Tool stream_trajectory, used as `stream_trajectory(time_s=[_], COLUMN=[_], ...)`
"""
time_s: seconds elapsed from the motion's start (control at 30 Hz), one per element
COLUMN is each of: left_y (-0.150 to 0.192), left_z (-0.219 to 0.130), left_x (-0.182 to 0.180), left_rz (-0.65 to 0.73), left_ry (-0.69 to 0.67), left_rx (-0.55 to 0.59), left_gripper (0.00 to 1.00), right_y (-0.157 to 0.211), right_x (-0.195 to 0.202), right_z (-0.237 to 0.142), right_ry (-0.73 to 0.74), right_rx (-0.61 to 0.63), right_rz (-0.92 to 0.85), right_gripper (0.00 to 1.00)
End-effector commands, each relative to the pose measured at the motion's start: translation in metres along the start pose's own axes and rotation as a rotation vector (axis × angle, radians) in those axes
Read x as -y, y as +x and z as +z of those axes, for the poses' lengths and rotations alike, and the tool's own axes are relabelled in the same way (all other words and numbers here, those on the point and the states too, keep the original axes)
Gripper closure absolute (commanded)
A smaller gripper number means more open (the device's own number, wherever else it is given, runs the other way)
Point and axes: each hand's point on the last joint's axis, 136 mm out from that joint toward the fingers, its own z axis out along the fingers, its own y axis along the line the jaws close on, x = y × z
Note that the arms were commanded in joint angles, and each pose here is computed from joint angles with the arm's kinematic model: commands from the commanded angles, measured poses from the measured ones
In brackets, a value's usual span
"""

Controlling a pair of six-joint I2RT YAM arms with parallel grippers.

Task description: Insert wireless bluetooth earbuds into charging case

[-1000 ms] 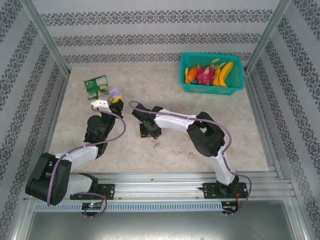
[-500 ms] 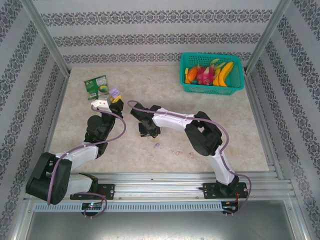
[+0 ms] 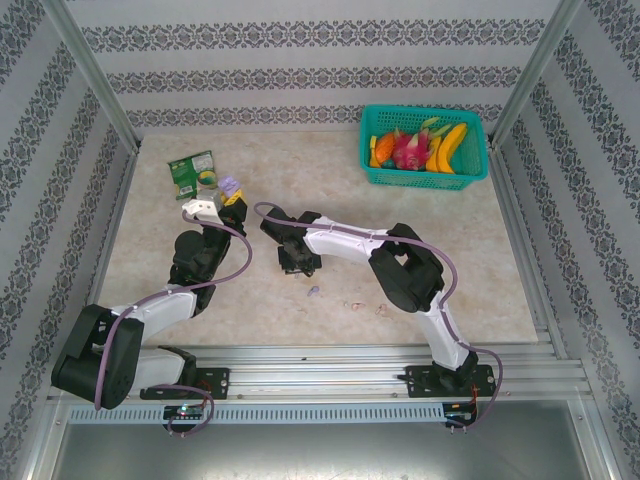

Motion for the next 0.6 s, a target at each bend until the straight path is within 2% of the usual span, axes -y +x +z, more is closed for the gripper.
stream_trajectory(time_s=[0.0,0.17,0.33,0.57], left_y=[-0.0202,-0.0204,-0.0209,-0.0197], left_z=[0.0030,0.0033,0.0033,0.0038], left_x=[0.0006,0.0011,0.0011,0.0012], left_rz=[-0.018,-0.018,-0.017,-0.021], left_ry=[0.007,0.009,0.010,0.011], left_rx=[0.072,0.072,0.073,0.071], left_gripper=[1.00,1.00,1.00,1.00], right_y=[0.0065,0.0055,0.0034,0.0083], right_x=[-0.0102,-0.0111,-0.0071,-0.0018], right_z=[0.0061,0.0043,-0.0009,-0.0028], right_ry=[-0.003,-0.008,0.004,0.015], right_rx=[-0.014,-0.006,0.011,0.007], right_rz=[-0.015,-0.017,-0.015,0.016], right_gripper=[0.72,0.73,0.59,0.56])
